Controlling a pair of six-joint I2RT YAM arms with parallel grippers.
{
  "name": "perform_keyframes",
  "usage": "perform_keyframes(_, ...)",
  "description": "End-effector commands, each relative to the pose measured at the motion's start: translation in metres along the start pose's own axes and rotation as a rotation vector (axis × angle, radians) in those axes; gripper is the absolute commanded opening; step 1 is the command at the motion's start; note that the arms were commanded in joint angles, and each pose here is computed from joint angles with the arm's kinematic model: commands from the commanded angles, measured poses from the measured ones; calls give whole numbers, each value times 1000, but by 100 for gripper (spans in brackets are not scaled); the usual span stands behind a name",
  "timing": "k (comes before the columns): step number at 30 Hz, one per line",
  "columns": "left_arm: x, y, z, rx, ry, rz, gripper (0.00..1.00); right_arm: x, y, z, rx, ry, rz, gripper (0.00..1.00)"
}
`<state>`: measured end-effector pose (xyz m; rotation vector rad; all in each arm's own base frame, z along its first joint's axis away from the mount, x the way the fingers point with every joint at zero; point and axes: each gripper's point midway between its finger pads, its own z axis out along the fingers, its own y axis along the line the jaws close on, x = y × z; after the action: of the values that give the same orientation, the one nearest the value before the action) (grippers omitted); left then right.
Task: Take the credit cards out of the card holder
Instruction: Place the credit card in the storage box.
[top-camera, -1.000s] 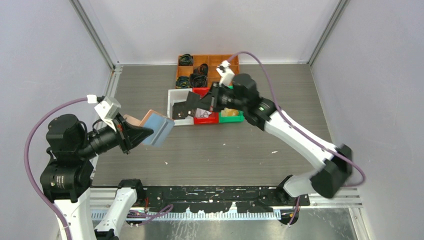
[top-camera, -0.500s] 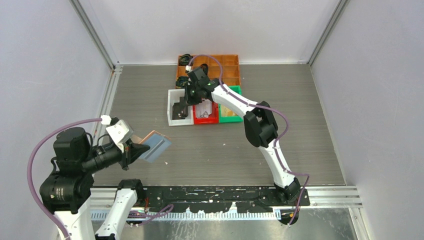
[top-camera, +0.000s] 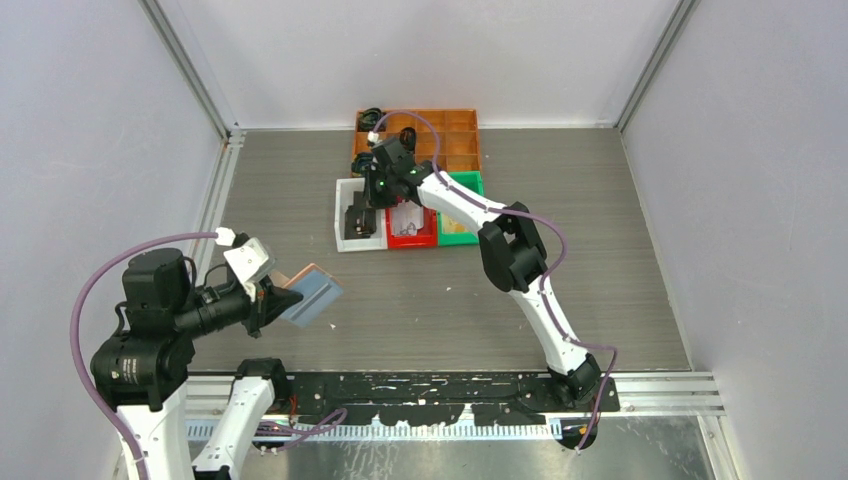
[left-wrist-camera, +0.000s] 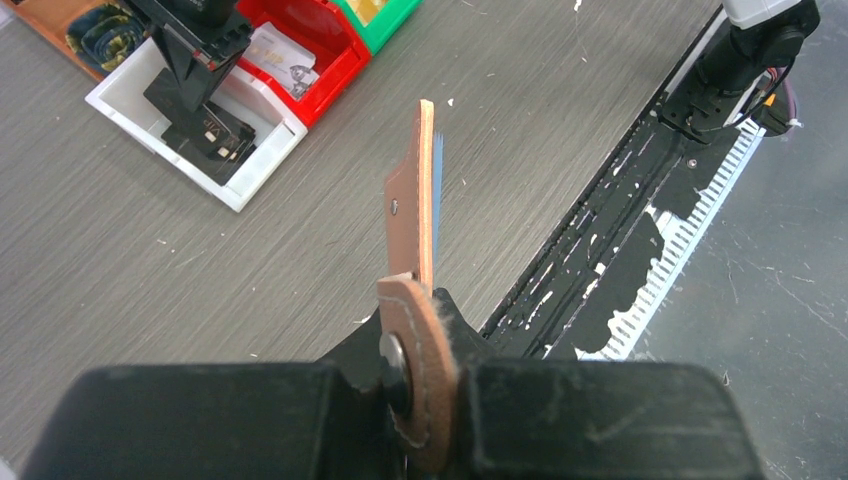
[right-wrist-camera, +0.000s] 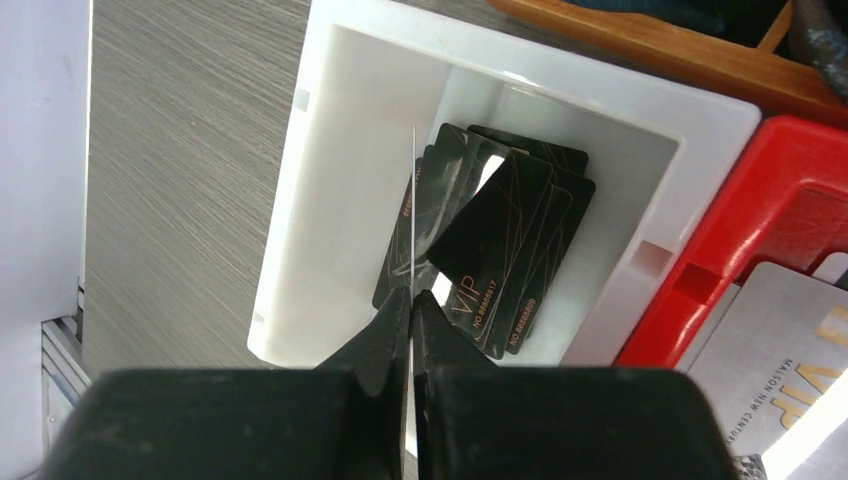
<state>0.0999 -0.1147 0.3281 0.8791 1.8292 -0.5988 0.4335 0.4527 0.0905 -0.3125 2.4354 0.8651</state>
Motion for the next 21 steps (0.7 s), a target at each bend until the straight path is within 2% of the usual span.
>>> perform_keyframes(1, -4, 2, 2, 7, -20, 51, 0, -31, 33, -11, -80, -122, -39, 18)
perform_keyframes(5, 1, 1, 4, 17, -17, 50, 0, -38, 45, -33, -91, -168, -70, 43)
perform_keyframes(8, 3, -1, 6, 37, -16, 39, 0, -51, 66, -67, -146, -226, -85, 59)
perform_keyframes(14, 4, -6, 8, 71, -23, 26, 0, -65, 104, -146, -265, -345, -131, 77)
perform_keyframes(21, 3, -8, 10, 80, -44, 44, 0, -30, 146, -218, -555, -353, -198, 91)
